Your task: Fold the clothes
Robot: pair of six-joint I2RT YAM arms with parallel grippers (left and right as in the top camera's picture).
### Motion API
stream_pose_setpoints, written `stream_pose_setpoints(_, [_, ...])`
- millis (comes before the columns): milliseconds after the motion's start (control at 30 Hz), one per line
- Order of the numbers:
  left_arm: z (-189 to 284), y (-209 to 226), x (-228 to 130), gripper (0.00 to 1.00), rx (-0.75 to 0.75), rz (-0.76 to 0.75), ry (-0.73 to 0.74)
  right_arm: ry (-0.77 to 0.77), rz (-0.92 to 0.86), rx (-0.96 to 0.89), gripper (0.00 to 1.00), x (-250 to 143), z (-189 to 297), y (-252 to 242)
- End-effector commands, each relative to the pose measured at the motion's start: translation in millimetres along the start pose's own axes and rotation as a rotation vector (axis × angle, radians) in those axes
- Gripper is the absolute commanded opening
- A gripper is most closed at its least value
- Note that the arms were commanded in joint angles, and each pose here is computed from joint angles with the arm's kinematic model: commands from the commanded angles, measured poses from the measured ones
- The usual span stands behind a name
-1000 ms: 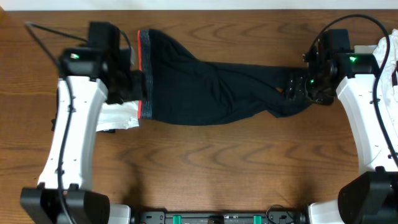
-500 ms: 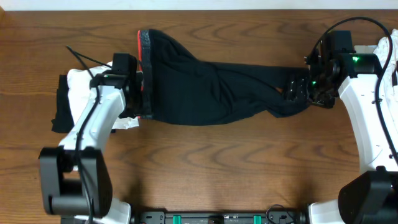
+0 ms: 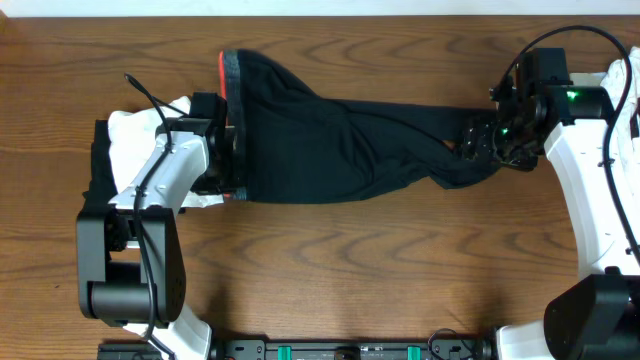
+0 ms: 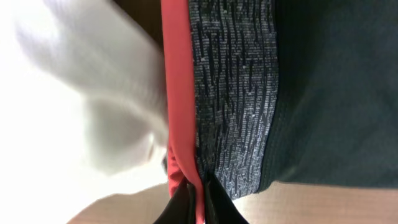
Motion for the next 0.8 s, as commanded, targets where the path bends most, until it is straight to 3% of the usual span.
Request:
stream_pose_setpoints(0, [39.4,8.0,11.8,0.06,0.07,-0.005,-0.078,0.024,-0.038,-0.025,0.66,-1.9,-17.1,-12.2])
stream_pose_setpoints(133, [66.8,20.6,8.7,0.06,0.175,0.002,-0.114,0.09,-0.118,-0.053,0.66,-7.0,-48.5,-34.2])
stream_pose_setpoints(233, [77.8,23.6,6.3,0.06,0.198,0.011,-0.14,0.162,-0.169,-0.042,0.74,-13.4,-73.3,-48.7])
stream_pose_setpoints(333, [81.0,28.5,3.6,0.06,0.236,0.02,-0.136,0.215,-0.189,-0.02,0.74,-18.1,-94.1,-58.0])
stream_pose_setpoints(600, [84.4,40.7,1.7,0.06,0.33,0.078,-0.135,0.181,-0.188,0.084,0.76,-9.7,-135.1,-56.2])
stream_pose_setpoints(700, [84.5,41.2,1.4,0.06,0.333,0.082,-0.135,0.142,-0.204,0.1,0.71,-4.1,-147.4,-55.9])
stream_pose_setpoints(767, [84.5,41.2,1.4,0.06,0.334,0.081,-0.135,0.111,-0.21,0.111,0.6,-0.4,-154.4,-55.7])
Point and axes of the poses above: each gripper's point midway between its finger pads, its own z axis back along the fingers, its own y axis along the line the jaws close on, x = y × z, the point moved 4 cm from there along z, back along the fingers, and after that the axes turned 10 degrees about -z, right-handed, at the moved point
